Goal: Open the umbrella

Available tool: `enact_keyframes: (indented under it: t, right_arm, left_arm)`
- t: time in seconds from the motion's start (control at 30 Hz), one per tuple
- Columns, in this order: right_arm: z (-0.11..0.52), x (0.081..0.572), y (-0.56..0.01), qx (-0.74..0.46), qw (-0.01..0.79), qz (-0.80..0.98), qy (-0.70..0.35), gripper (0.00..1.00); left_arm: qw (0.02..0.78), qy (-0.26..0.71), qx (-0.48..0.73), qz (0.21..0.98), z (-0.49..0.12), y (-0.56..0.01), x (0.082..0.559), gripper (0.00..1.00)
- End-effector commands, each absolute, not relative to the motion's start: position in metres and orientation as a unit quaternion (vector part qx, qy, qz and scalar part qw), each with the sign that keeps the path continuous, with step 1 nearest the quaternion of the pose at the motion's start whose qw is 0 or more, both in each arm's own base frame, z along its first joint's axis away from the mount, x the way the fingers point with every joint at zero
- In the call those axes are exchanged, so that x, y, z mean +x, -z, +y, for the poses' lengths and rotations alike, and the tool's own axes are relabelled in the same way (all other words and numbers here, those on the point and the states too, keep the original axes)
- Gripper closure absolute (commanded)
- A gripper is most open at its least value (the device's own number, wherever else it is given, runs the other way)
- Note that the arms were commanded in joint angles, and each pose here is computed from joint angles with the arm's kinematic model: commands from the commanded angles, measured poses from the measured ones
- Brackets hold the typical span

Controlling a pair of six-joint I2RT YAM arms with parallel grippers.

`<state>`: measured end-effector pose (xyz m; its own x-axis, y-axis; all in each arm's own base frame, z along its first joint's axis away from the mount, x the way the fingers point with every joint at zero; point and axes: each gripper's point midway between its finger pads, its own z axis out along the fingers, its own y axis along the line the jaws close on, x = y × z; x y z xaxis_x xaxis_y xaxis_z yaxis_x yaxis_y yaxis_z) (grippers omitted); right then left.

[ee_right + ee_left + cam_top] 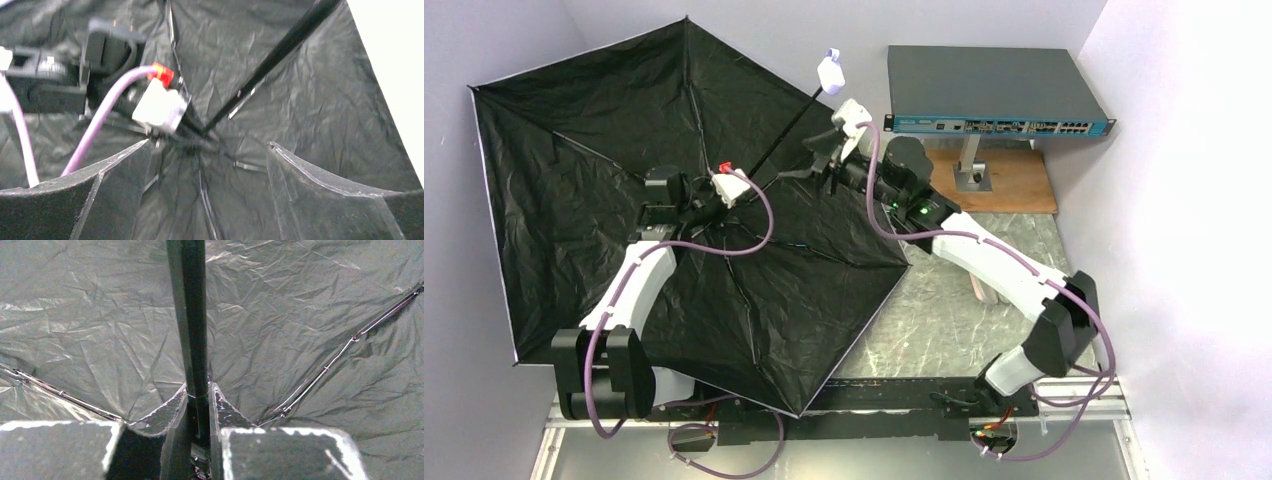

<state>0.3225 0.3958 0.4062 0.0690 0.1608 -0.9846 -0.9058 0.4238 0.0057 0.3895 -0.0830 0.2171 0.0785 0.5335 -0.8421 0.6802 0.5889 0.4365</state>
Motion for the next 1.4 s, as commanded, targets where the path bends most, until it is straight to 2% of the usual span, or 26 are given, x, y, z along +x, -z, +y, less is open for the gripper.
enact_keyframes:
  t: [0.0,0.13,0.27,0.37,0.5,0.63,0.8,0.93,1.1,1.37]
  right_arm:
    - [0.371,0.296,-0.377,-0.415,0.612,0.561,-0.373,0.13]
    - [0.332,0.278,-0.357,-0.462,0.557,0.592,-0.356,0.11]
    - [0.293,0.258,-0.389,-0.487,0.570,0.589,-0.302,0.11]
    - [0.257,0.253,-0.406,-0.468,0.596,0.601,-0.255,0.11]
    - [0.193,0.275,-0.414,-0.391,0.612,0.661,-0.186,0.12]
    - [0.166,0.298,-0.439,-0.311,0.616,0.693,-0.208,0.12]
    - [0.203,0.308,-0.495,-0.300,0.583,0.668,-0.351,0.12]
    - [0.245,0.297,-0.510,-0.342,0.513,0.645,-0.452,0.13]
    - [0.295,0.277,-0.479,-0.407,0.444,0.651,-0.463,0.14]
    - [0.344,0.256,-0.420,-0.496,0.389,0.651,-0.423,0.12]
  left_arm:
    - [0.645,-0.029,0.479,0.594,-0.073,-0.295,0.411,1.00]
    - [0.640,-0.067,0.507,0.573,-0.065,-0.319,0.414,1.00]
    - [0.631,-0.131,0.539,0.542,-0.054,-0.339,0.415,1.00]
    - [0.624,-0.165,0.555,0.524,-0.048,-0.356,0.416,1.00]
    - [0.620,-0.216,0.577,0.486,-0.041,-0.384,0.413,1.00]
    - [0.612,-0.267,0.603,0.437,-0.040,-0.406,0.406,1.00]
    - [0.584,-0.328,0.646,0.366,-0.042,-0.428,0.394,1.00]
    - [0.570,-0.372,0.660,0.319,-0.044,-0.454,0.385,1.00]
    - [0.537,-0.426,0.673,0.277,-0.042,-0.468,0.380,1.00]
    - [0.505,-0.478,0.677,0.240,-0.041,-0.482,0.377,1.00]
